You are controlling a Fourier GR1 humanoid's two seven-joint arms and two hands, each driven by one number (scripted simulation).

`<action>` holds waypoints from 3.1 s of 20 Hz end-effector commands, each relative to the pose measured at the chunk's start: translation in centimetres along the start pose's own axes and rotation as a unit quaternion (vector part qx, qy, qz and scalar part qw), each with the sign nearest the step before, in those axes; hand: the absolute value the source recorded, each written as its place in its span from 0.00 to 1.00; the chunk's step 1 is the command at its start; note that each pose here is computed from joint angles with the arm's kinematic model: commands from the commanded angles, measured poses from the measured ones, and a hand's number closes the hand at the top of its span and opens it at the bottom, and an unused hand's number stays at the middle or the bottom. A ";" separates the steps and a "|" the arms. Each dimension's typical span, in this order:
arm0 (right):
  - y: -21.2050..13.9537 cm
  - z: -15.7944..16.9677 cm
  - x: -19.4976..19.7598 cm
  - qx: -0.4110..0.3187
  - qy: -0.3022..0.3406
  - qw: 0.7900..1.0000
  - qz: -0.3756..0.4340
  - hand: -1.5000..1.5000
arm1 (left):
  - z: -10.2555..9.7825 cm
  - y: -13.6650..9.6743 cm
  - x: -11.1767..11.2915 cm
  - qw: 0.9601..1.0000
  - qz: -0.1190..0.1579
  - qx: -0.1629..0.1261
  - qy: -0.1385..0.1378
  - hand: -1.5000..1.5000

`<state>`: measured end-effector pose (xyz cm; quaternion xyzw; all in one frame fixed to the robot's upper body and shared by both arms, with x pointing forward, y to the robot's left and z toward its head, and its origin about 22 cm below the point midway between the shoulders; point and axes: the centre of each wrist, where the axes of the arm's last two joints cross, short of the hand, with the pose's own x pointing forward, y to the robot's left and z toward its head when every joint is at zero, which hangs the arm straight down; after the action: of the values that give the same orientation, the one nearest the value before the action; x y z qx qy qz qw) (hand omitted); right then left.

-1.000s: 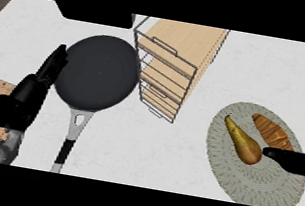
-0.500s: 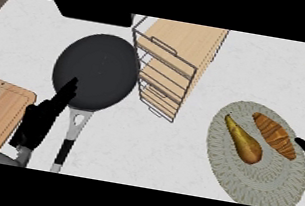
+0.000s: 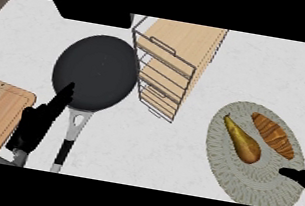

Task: Pick the pear from the placemat and place it in the tiered shelf

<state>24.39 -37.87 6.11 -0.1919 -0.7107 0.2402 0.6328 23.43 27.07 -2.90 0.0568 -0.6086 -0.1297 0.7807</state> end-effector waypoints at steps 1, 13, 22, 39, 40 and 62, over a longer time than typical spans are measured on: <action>-0.1 0.0 3.3 0.081 0.054 0.992 0.082 0.00 | -0.3 0.3 0.7 1.000 0.001 0.001 -0.002 0.50; 6.6 -2.2 11.2 0.018 0.156 0.894 0.420 0.00 | -0.9 -0.4 0.5 1.000 -0.001 -0.005 -0.001 0.50; 16.0 -4.3 12.1 0.085 0.229 0.876 0.416 0.00 | 0.1 0.6 -0.3 1.000 -0.005 -0.003 0.000 0.50; 17.1 -4.6 7.5 0.039 0.277 0.841 0.462 0.00 | -0.4 -1.6 1.0 1.000 0.008 -0.013 -0.001 0.50; 18.4 -4.0 9.3 0.045 0.282 0.836 0.468 0.00 | -0.7 1.8 -0.1 1.000 -0.003 0.005 0.001 0.50; 18.7 -5.4 1.9 0.068 0.288 0.828 0.477 0.00 | 0.3 0.4 0.1 1.000 0.007 -0.001 -0.009 0.50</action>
<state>28.82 -20.35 -0.60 -0.5297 -0.2994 0.4903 0.6239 23.81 26.92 -3.25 0.0519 -0.6092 -0.1308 0.7804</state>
